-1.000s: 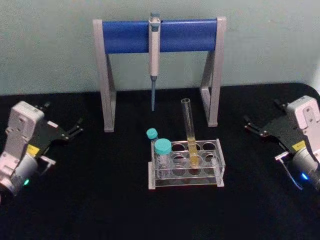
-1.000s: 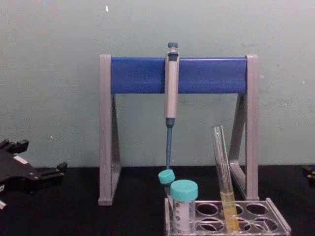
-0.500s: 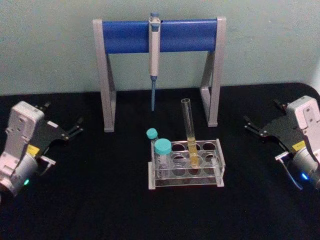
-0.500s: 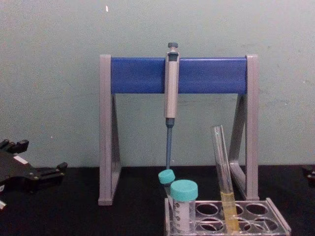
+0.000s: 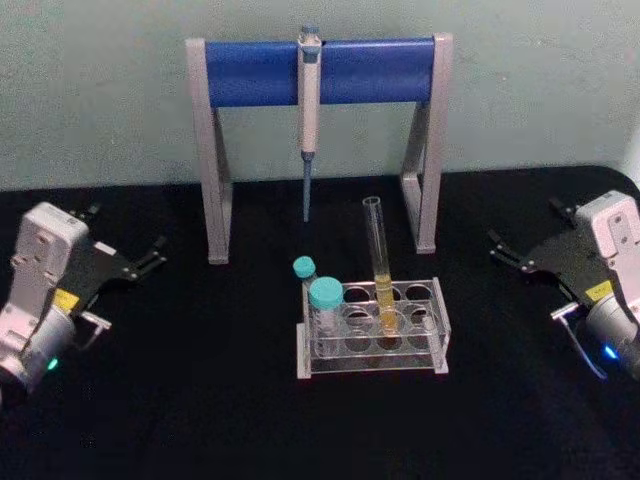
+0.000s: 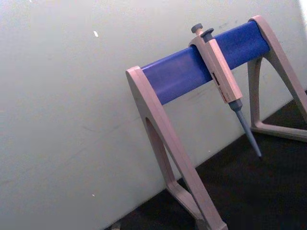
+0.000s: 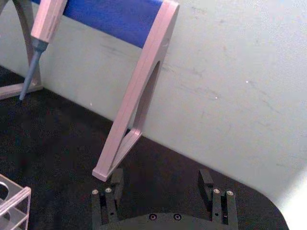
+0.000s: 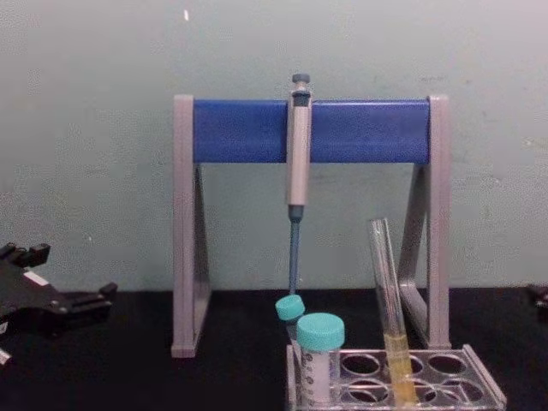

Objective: Pick up the test tube from the test tube rack, shake it, then place it back into the test tube rack.

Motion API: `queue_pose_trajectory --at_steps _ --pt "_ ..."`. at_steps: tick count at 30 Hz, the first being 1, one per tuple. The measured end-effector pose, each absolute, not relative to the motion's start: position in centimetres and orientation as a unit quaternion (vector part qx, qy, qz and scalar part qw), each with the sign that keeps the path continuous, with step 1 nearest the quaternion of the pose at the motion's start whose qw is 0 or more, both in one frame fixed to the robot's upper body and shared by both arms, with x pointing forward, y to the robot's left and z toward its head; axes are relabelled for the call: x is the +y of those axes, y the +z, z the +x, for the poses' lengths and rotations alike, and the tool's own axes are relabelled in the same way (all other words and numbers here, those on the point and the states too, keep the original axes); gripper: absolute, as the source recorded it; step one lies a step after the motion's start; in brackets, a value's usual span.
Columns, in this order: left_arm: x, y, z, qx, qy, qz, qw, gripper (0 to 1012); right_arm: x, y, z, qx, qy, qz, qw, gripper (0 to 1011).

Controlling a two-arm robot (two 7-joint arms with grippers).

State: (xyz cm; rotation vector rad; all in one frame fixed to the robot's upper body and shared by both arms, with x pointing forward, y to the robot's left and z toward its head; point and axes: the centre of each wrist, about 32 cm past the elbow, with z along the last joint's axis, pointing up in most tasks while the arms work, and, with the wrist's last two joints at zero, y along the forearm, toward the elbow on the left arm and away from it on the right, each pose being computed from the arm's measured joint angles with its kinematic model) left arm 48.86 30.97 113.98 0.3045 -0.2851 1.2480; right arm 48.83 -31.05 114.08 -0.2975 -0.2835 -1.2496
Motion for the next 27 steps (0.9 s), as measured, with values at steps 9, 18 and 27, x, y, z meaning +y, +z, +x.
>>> queue_pose_trajectory --at_steps 9,18,27 --pt "31.0 114.0 48.9 -0.132 0.580 0.142 0.791 1002 -31.3 115.0 48.6 -0.121 -0.572 -0.106 0.804 1000" --pt "31.0 114.0 48.9 -0.132 0.580 0.141 0.791 1001 -31.5 116.4 48.0 -0.114 -0.533 -0.064 0.836 1000" --pt "31.0 114.0 48.9 -0.132 0.580 0.141 0.791 1001 -31.1 117.2 47.5 -0.110 -0.484 -0.045 0.867 1000"
